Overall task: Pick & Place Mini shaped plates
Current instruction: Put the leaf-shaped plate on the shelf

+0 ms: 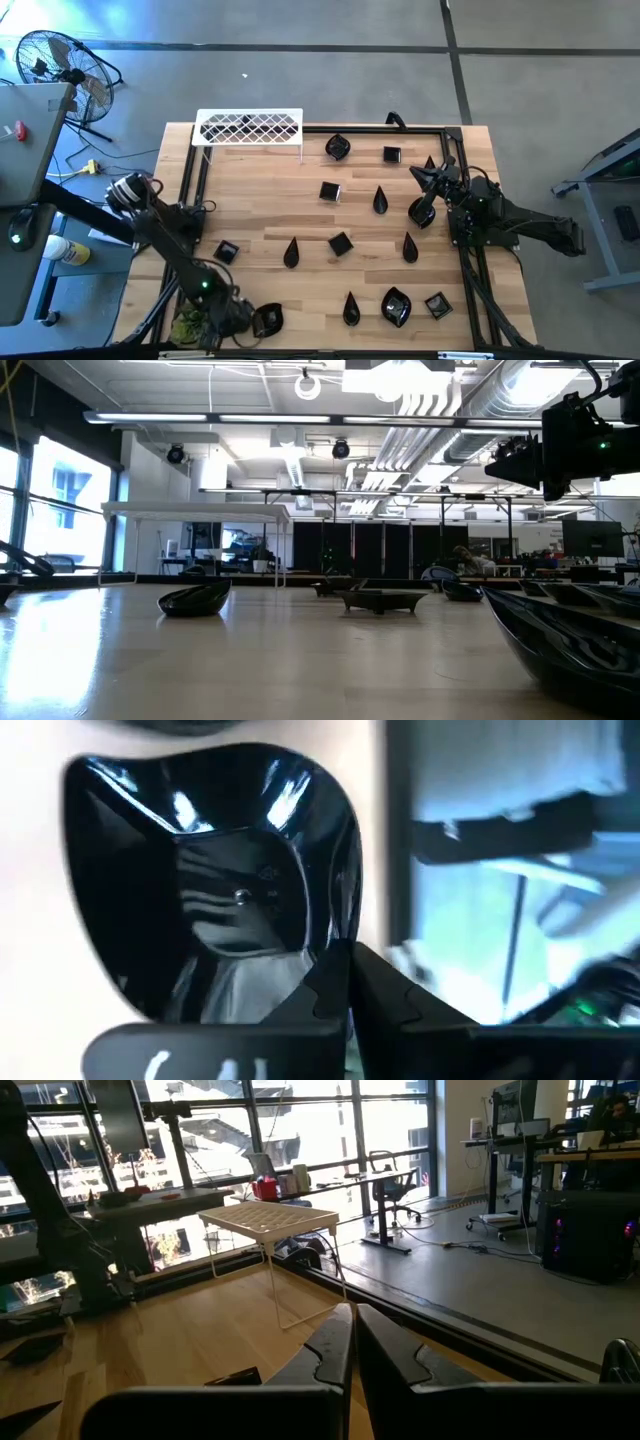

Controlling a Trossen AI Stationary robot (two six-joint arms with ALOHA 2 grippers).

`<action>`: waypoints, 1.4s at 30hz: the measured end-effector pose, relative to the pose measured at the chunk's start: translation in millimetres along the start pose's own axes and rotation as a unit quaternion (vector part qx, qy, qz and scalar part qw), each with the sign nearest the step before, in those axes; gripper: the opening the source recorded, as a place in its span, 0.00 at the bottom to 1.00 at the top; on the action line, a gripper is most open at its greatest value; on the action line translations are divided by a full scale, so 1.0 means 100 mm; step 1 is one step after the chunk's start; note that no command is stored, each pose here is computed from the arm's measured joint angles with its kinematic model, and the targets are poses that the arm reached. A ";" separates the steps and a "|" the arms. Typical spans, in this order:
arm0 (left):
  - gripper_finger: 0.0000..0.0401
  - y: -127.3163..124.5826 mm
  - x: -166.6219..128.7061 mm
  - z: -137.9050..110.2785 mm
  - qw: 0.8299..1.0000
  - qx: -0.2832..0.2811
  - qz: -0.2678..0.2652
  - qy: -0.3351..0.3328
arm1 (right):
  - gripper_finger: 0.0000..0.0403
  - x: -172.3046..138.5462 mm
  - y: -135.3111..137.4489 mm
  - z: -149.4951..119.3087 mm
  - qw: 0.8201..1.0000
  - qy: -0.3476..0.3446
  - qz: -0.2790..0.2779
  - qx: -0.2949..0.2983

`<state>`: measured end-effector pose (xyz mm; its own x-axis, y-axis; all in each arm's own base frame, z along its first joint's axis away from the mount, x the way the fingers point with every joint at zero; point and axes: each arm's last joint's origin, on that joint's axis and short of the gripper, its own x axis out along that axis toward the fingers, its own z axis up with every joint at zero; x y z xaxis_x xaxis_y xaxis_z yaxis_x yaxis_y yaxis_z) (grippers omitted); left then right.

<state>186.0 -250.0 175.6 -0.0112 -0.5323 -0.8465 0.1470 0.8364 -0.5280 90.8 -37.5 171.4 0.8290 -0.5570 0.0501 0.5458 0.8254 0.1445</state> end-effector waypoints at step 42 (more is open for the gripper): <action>0.00 -0.21 -0.56 0.31 0.989 -0.059 0.061 0.120 | 0.03 0.00 0.00 0.00 1.000 0.000 0.000 0.000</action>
<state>214.8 -241.6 235.9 -0.2369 -0.3925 -0.8887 0.0446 0.9094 -0.4135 90.8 -37.5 171.3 0.8292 -0.5567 0.0500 0.5455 0.8255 0.1445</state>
